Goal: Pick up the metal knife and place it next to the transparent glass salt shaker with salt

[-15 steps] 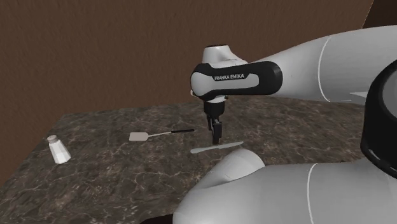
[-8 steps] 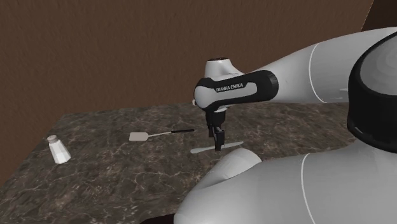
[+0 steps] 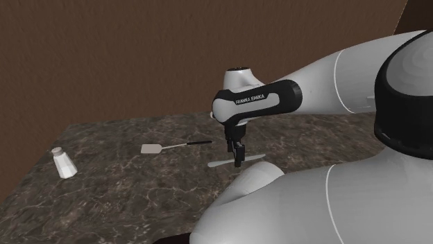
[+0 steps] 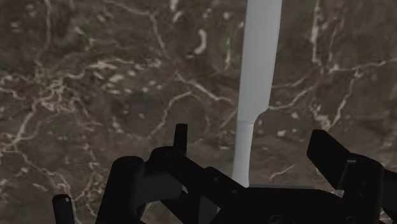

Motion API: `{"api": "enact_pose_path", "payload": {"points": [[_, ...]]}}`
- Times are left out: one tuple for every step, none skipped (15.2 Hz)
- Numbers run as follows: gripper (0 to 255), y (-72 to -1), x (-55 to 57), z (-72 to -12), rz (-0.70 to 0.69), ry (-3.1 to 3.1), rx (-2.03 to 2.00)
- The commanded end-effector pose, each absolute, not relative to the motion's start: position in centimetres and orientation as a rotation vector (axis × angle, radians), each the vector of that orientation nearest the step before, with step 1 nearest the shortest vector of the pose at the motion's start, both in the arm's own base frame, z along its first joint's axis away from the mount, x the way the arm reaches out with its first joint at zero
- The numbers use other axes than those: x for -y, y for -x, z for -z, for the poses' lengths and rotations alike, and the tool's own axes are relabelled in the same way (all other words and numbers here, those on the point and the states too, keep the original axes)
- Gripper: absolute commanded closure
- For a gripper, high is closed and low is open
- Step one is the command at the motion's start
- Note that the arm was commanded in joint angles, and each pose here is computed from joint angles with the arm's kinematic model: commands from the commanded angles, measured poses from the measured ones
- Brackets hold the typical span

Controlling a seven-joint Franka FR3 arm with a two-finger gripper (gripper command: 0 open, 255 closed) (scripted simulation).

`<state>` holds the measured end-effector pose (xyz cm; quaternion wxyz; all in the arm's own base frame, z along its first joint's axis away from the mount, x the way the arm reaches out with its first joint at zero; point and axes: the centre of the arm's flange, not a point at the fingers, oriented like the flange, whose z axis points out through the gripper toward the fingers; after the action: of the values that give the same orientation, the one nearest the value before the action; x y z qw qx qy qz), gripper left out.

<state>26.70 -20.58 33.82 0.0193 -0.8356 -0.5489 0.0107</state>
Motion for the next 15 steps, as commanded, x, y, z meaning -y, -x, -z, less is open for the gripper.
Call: {"api": "enact_pose_path", "payload": {"points": [[0, -26.7, 20.6, -33.8, -0.033, 2.593, 1.703], [255, -26.7, 20.6, -33.8, -0.033, 2.593, 1.703], [255, -26.7, 20.6, -33.8, -0.033, 2.593, 1.703], [255, -26.7, 20.6, -33.8, -0.033, 2.593, 1.703], [255, -26.7, 20.6, -33.8, -0.033, 2.593, 1.703], [255, -26.7, 20.5, -33.8, -0.033, 2.593, 1.703], [255, -26.7, 20.5, -33.8, -0.033, 2.593, 1.703], [255, -26.7, 20.5, -33.8, -0.033, 2.593, 1.703], [255, -26.7, 20.5, -33.9, -0.033, 2.593, 1.704], [255, -26.7, 20.5, -33.9, -0.033, 2.594, 1.704], [255, -26.7, 20.6, -33.8, -0.033, 2.593, 1.703], [255, -26.7, 20.6, -34.3, -0.033, 2.593, 1.704], [255, -26.7, 20.6, -34.9, -0.033, 2.593, 1.703], [255, -26.7, 20.6, -35.4, -0.033, 2.593, 1.703], [255, -26.7, 20.6, -35.9, -0.033, 2.593, 1.703]]}}
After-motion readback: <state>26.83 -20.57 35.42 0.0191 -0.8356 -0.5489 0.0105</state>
